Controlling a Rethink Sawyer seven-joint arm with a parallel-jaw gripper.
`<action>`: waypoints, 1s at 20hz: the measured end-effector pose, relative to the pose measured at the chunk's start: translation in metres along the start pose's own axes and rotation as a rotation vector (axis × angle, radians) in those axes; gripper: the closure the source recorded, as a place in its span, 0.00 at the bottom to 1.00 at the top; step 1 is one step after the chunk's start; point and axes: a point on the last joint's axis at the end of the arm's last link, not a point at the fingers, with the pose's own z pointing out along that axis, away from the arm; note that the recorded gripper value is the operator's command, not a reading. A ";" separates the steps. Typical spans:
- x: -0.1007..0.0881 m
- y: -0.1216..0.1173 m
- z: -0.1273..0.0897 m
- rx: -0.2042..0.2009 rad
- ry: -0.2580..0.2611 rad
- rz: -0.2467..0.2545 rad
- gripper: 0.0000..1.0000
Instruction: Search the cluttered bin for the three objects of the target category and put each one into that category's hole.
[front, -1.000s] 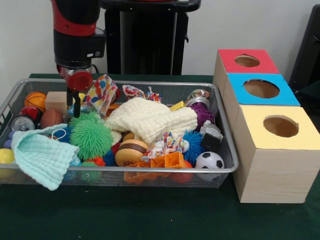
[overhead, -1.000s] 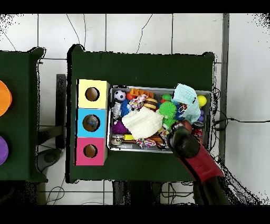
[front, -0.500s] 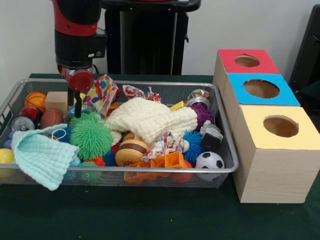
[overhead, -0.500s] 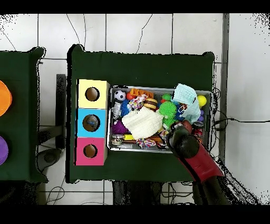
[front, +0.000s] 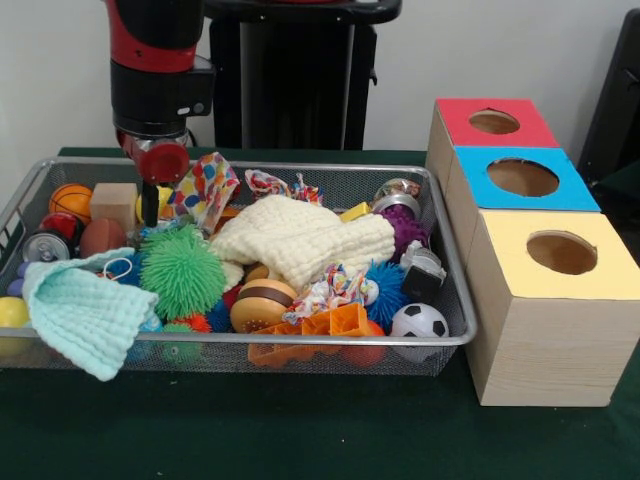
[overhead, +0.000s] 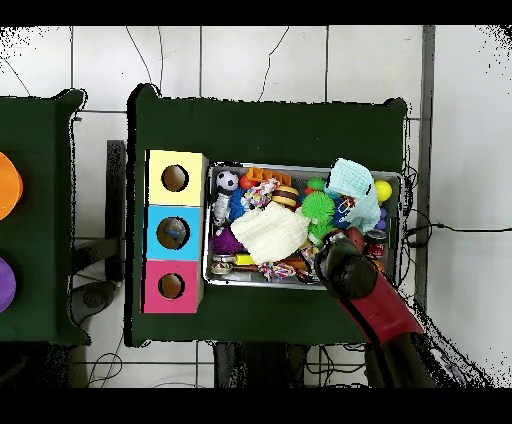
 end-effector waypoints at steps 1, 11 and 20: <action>0.000 0.000 0.000 0.000 0.000 0.000 1.00; 0.000 0.000 0.000 0.000 0.000 0.000 0.00; 0.001 0.001 0.000 -0.003 0.002 0.000 0.00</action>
